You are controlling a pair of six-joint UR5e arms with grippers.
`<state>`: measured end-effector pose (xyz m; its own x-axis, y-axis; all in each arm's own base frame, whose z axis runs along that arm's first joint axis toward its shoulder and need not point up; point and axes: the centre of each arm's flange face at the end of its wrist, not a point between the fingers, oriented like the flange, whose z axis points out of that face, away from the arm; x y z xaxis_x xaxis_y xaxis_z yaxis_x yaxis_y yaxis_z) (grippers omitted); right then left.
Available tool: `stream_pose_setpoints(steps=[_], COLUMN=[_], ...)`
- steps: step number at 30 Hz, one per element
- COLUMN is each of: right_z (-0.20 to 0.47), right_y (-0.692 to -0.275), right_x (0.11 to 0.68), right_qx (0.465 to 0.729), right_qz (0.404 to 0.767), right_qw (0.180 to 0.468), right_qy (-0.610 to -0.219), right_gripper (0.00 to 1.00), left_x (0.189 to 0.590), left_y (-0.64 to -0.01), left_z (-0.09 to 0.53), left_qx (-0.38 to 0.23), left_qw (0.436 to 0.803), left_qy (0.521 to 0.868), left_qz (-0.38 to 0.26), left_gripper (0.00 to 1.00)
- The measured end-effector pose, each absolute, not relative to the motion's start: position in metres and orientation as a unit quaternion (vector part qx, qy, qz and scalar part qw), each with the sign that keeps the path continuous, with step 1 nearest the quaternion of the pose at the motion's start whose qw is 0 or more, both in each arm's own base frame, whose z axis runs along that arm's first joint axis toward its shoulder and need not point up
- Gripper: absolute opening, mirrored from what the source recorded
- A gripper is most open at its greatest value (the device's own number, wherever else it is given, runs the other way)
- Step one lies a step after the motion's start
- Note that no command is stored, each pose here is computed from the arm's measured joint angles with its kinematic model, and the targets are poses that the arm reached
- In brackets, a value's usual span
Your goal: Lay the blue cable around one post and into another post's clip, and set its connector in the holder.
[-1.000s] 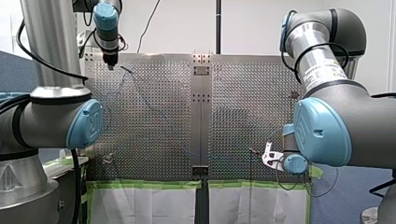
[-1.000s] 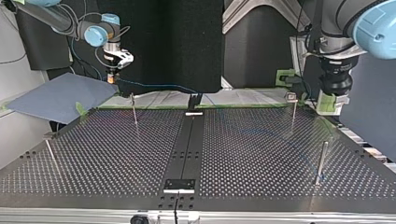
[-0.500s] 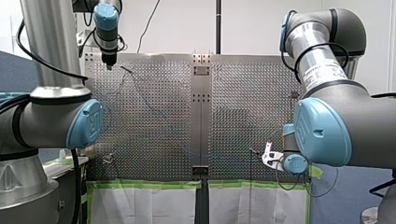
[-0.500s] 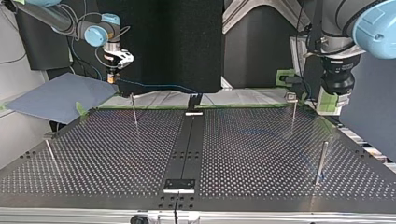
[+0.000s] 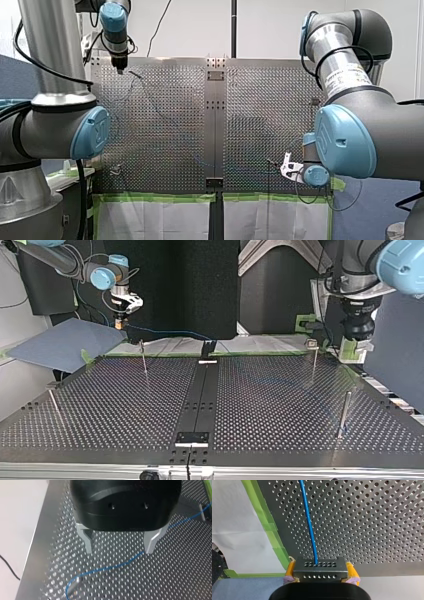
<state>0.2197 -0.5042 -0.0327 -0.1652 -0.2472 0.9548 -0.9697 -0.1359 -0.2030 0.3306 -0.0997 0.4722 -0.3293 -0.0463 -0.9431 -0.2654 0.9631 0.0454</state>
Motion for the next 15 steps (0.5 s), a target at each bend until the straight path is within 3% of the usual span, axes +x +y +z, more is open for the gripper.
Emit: stream_pose_setpoints(steps=[15], right_z=[-0.032], right_y=[-0.505], right_x=[0.220], right_qx=[0.546], right_qz=[0.520], right_qw=[0.350], right_qy=[-0.556], right_gripper=[0.00], left_x=[0.319], left_y=[-0.126], left_z=[0.436], left_qx=[-0.088], left_qw=[0.591], left_qy=[0.802], left_qz=[0.002], left_gripper=[0.98])
